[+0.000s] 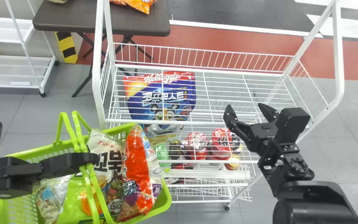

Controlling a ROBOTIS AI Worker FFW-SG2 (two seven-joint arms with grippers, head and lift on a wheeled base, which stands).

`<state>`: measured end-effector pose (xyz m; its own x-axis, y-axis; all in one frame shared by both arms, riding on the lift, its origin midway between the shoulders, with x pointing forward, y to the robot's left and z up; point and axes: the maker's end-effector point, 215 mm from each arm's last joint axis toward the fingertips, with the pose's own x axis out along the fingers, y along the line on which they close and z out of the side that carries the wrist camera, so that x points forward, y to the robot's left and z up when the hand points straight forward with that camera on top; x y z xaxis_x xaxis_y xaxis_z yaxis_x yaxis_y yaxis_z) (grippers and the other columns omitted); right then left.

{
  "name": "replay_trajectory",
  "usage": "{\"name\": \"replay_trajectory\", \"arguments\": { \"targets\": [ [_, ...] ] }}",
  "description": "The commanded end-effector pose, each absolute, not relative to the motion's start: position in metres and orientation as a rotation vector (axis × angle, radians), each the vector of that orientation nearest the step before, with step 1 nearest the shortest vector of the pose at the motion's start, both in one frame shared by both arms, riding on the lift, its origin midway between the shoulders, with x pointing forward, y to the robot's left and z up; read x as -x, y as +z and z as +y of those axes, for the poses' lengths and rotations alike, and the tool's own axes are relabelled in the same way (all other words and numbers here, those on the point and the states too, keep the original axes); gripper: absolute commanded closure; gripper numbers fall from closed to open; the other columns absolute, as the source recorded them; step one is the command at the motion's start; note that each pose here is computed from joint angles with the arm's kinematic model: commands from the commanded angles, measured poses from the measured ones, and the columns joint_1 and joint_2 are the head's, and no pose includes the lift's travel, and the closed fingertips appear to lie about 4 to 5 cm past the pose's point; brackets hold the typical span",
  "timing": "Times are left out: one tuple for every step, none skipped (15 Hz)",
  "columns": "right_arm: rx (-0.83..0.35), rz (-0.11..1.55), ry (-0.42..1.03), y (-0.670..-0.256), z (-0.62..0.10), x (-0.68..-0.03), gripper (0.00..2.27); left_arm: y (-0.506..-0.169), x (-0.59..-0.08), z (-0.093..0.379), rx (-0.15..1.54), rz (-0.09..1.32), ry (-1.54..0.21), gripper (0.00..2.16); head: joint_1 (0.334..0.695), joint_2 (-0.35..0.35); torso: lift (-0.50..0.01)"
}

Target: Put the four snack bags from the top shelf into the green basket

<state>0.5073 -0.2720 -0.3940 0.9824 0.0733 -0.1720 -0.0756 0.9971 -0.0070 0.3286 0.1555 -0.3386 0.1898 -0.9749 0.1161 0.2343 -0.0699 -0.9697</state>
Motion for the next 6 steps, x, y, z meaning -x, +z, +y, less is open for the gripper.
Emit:
{"name": "replay_trajectory", "arguments": {
  "targets": [
    [0.009, 0.175, 0.075, -0.3954, -0.2721, -0.5066, 0.08, -0.3364, -0.3268, 0.1552, 1.208, 0.847, -1.232, 2.15, 0.695, -0.156, 0.000],
    [0.008, 0.175, 0.073, -0.3954, -0.2726, -0.5061, 0.08, -0.3358, -0.3261, 0.1554, 1.204, 0.846, -1.232, 2.15, 0.695, -0.157, 0.000],
    [0.007, 0.178, 0.074, -0.3968, -0.2729, -0.5054, 0.08, -0.3362, -0.3258, 0.1559, 1.205, 0.846, -1.230, 2.15, 0.695, -0.157, 0.000],
    [0.007, 0.176, 0.074, -0.3960, -0.2728, -0.5055, 0.08, -0.3367, -0.3253, 0.1559, 1.207, 0.847, -1.230, 2.15, 0.695, -0.158, 0.000],
    [0.007, 0.179, 0.074, -0.3975, -0.2728, -0.5043, 0.08, -0.3371, -0.3250, 0.1564, 1.208, 0.847, -1.228, 2.15, 0.695, -0.158, 0.000],
    [0.006, 0.181, 0.075, -0.3984, -0.2719, -0.5037, 0.08, -0.3367, -0.3246, 0.1567, 1.208, 0.845, -1.228, 2.15, 0.695, -0.158, 0.000]
  ]
}}
